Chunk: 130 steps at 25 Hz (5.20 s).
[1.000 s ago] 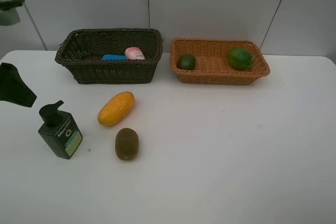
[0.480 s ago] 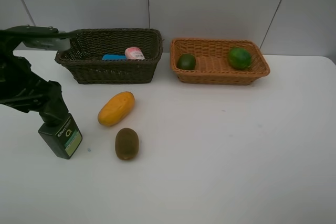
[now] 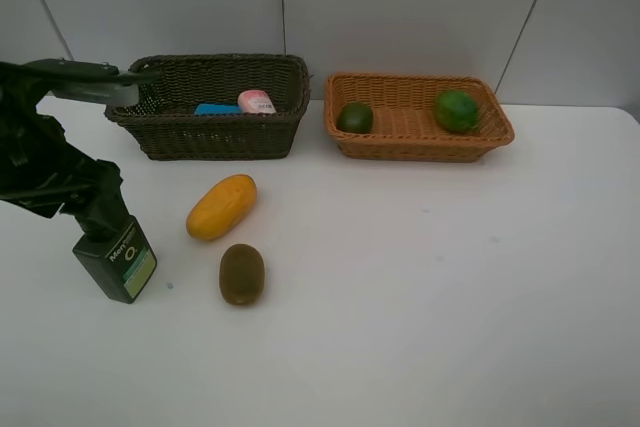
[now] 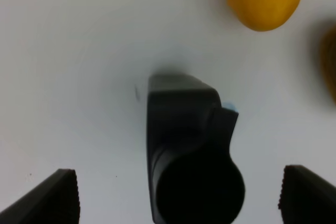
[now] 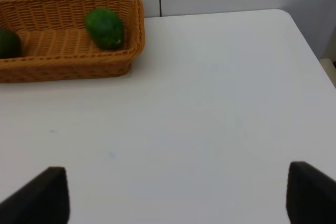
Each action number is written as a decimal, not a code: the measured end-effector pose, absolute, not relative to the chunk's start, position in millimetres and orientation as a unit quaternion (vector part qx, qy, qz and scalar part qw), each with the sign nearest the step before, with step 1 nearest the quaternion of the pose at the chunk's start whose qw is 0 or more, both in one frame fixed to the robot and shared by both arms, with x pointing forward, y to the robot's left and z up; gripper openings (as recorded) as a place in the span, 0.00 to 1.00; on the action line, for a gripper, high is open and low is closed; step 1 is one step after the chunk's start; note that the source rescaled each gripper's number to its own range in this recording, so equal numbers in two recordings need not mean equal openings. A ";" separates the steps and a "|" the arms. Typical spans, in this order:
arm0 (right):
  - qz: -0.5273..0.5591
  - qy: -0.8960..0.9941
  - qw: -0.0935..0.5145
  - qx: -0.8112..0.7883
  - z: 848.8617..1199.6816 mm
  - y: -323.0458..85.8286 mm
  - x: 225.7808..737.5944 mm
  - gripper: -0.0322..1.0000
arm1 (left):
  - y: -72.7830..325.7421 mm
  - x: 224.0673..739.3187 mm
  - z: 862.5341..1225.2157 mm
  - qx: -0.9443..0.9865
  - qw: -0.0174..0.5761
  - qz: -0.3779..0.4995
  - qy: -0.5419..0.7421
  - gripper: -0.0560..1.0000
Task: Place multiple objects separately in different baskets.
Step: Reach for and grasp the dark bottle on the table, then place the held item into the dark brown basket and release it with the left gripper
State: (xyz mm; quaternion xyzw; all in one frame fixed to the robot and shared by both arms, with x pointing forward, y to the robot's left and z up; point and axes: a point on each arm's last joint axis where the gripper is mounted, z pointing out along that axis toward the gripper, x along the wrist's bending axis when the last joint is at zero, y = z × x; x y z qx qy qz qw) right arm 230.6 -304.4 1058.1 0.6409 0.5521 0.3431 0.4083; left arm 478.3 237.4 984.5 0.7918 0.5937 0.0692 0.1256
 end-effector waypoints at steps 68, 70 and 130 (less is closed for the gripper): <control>0.343 0.552 0.408 0.641 1058.1 -304.4 230.6 1.00 | 219.4 505.7 924.1 0.821 0.051 0.021 0.569 0.08; 0.343 0.552 0.408 0.641 1058.1 -304.4 230.6 1.00 | 219.4 505.7 924.1 0.821 0.051 0.021 0.569 0.08; 0.343 0.552 0.408 0.641 1058.1 -304.4 230.6 1.00 | 195.8 692.4 1007.3 0.760 0.257 0.202 0.562 0.08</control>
